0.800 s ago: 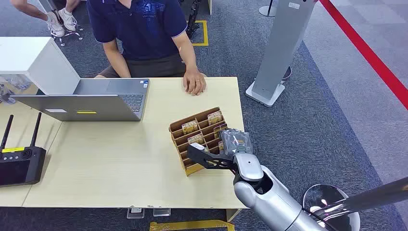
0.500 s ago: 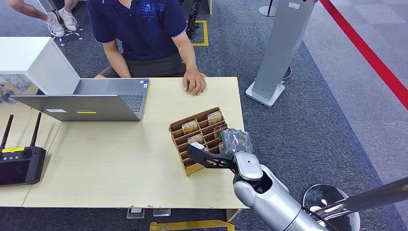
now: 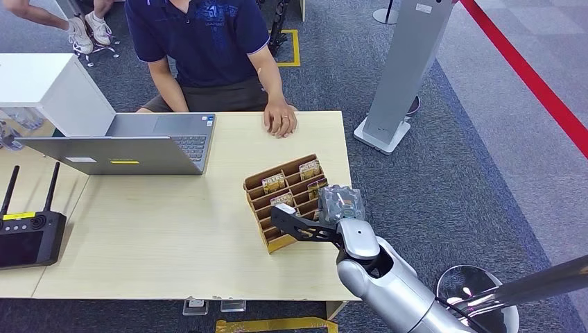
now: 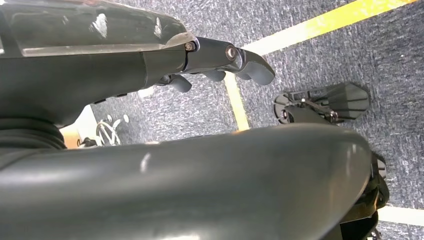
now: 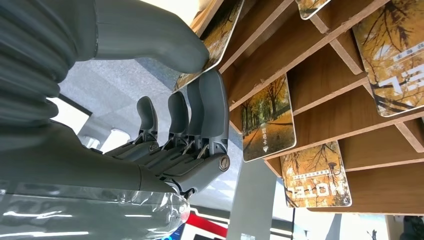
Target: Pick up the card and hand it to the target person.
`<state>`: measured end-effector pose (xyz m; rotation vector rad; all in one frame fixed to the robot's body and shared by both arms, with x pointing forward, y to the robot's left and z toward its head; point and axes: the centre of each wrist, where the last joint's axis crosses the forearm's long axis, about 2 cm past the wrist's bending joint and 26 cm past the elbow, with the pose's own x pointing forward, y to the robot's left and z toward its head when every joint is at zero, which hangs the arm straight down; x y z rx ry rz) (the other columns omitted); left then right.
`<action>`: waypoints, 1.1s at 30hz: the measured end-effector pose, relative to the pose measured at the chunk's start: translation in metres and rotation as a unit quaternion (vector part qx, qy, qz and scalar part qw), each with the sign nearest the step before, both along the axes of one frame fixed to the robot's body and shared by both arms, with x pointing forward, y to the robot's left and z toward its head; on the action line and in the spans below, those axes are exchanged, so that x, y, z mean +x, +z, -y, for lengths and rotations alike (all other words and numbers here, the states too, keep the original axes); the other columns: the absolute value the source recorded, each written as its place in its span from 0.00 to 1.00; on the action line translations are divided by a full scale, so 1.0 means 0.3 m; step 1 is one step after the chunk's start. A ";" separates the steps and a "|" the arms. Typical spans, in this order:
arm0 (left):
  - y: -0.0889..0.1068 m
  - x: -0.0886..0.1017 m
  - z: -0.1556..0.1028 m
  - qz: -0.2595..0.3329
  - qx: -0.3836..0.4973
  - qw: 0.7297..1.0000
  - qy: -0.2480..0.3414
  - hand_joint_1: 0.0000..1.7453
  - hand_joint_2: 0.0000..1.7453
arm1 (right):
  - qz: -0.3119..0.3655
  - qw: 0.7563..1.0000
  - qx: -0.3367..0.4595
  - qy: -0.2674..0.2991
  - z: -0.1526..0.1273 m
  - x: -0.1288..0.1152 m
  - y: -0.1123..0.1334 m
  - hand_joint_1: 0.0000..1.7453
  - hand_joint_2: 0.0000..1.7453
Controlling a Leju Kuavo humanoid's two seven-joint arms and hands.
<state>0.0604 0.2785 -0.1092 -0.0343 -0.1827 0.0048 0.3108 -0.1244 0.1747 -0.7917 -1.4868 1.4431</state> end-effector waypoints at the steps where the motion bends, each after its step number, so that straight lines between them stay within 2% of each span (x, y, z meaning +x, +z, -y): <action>1: 0.000 0.000 0.000 0.000 0.000 1.000 0.000 0.00 0.00 | 0.000 1.000 0.000 -0.001 0.001 0.000 -0.001 0.68 1.00; 6: 0.000 0.000 0.000 0.000 0.000 1.000 -0.001 0.00 0.00 | -0.001 1.000 -0.003 -0.004 0.006 0.000 -0.002 0.76 1.00; 26: 0.000 -0.002 -0.001 0.003 0.002 1.000 0.000 0.00 0.00 | 0.009 1.000 0.000 -0.006 0.019 -0.009 0.007 0.76 1.00; 33: 0.000 -0.003 -0.001 0.001 0.002 1.000 0.003 0.00 0.00 | 0.025 0.999 0.019 0.006 0.018 -0.023 0.050 0.76 1.00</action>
